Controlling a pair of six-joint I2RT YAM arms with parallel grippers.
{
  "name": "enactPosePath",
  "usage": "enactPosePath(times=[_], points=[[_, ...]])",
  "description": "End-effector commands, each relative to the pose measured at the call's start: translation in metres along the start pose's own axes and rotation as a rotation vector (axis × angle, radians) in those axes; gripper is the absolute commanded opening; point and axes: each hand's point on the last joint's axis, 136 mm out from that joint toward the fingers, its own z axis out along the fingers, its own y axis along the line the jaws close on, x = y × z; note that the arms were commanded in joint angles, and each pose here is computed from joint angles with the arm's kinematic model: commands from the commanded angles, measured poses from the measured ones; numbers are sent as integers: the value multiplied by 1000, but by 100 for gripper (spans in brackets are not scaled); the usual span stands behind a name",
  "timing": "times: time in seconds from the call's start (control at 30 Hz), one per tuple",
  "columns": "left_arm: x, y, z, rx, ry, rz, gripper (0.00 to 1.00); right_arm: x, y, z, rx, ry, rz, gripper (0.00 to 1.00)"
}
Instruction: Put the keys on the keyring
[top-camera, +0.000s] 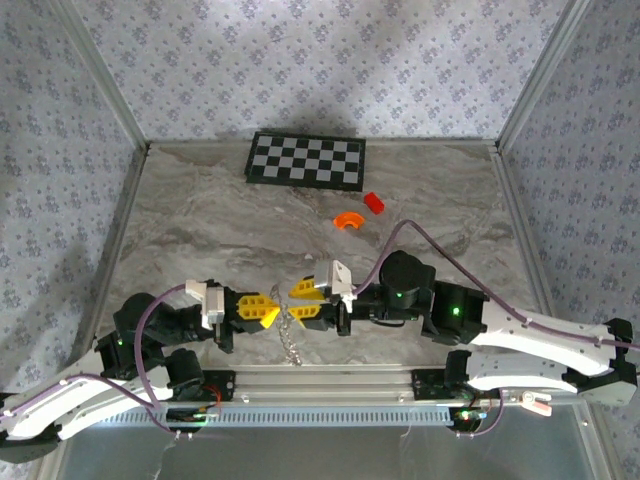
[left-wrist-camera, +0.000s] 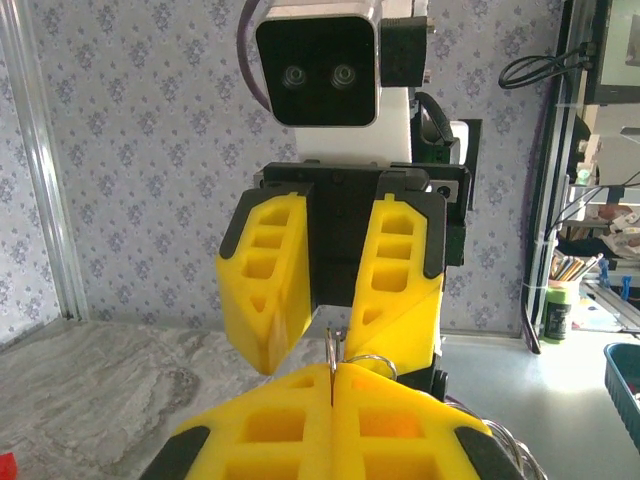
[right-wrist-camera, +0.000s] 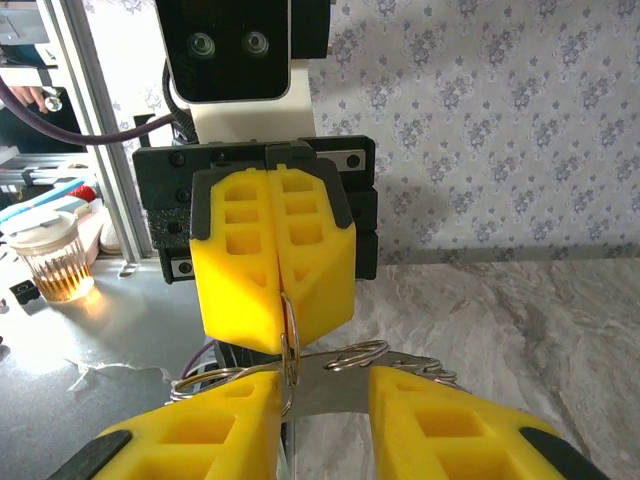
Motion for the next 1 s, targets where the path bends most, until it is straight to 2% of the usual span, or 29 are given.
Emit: enactPosePath(times=[0.0,0.47,0.77,0.97], points=[[-27,-5,-4,15,-77,44,0,-21,0,-5,-3,-55,0,28],[-25,-3,-2,9,-66,40,0,-19,3,-2,-26,-56,-2,19],[-24,-3,-1,7,-61,39,0,-15,8,1,-58,-39,3,18],[-23,-2,-1,2,-56,39,0,-15,6,0,-44,-39,-8,9]])
